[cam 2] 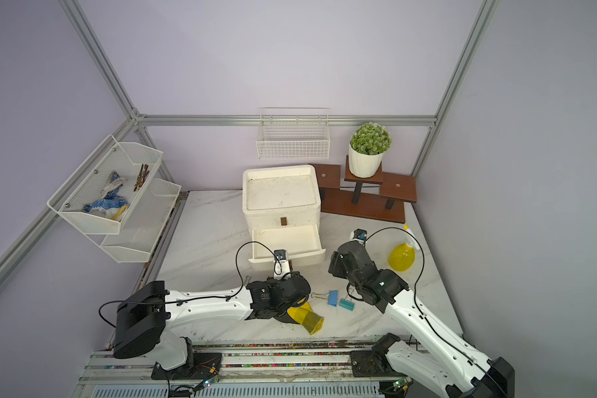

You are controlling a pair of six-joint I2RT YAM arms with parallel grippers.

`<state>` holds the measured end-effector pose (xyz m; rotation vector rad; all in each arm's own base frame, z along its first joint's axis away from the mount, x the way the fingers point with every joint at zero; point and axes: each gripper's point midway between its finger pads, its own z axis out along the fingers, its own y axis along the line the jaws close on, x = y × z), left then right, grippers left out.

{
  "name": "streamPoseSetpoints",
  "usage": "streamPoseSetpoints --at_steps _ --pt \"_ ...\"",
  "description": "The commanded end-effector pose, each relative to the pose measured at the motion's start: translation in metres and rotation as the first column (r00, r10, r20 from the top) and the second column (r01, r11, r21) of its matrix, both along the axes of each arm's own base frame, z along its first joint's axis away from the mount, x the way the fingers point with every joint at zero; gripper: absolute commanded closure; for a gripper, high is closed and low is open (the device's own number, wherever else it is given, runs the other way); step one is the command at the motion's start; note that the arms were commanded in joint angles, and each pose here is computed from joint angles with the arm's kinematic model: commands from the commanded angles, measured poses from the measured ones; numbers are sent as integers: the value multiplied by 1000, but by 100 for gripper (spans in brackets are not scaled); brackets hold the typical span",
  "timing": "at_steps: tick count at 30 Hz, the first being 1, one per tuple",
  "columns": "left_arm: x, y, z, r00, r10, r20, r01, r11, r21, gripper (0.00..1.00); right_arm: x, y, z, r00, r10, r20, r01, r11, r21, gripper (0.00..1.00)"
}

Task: Put the binder clips in the drawer according to color
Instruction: Open the drawer in the storage box.

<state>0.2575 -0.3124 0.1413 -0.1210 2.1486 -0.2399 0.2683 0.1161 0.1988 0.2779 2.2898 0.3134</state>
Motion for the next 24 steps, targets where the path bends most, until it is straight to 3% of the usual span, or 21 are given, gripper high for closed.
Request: streamPoseSetpoints --at_steps 1,14,15,18,19,24 --pt "-9 5 10 1000 0 1 0 1000 -28 100 -2 -7 -9 999 -28 -25 27 999 -16 28" --pt "-14 1 14 1000 -5 11 5 1000 -22 99 -6 -10 -9 997 -62 -49 63 998 6 26" --pt "-14 2 15 1000 -5 10 5 1000 -22 93 -8 -10 -10 996 -73 -59 74 997 17 25" --pt "-15 1 17 1000 -9 6 9 1000 -25 59 -14 -12 -13 989 -115 -89 122 990 71 22" --pt "-16 1 19 1000 -11 8 11 1000 -27 53 -17 -11 -14 986 -130 -100 140 985 100 21" --pt "-20 0 26 1000 -22 9 22 999 -44 44 -29 -7 -15 969 -185 -162 223 941 254 19"
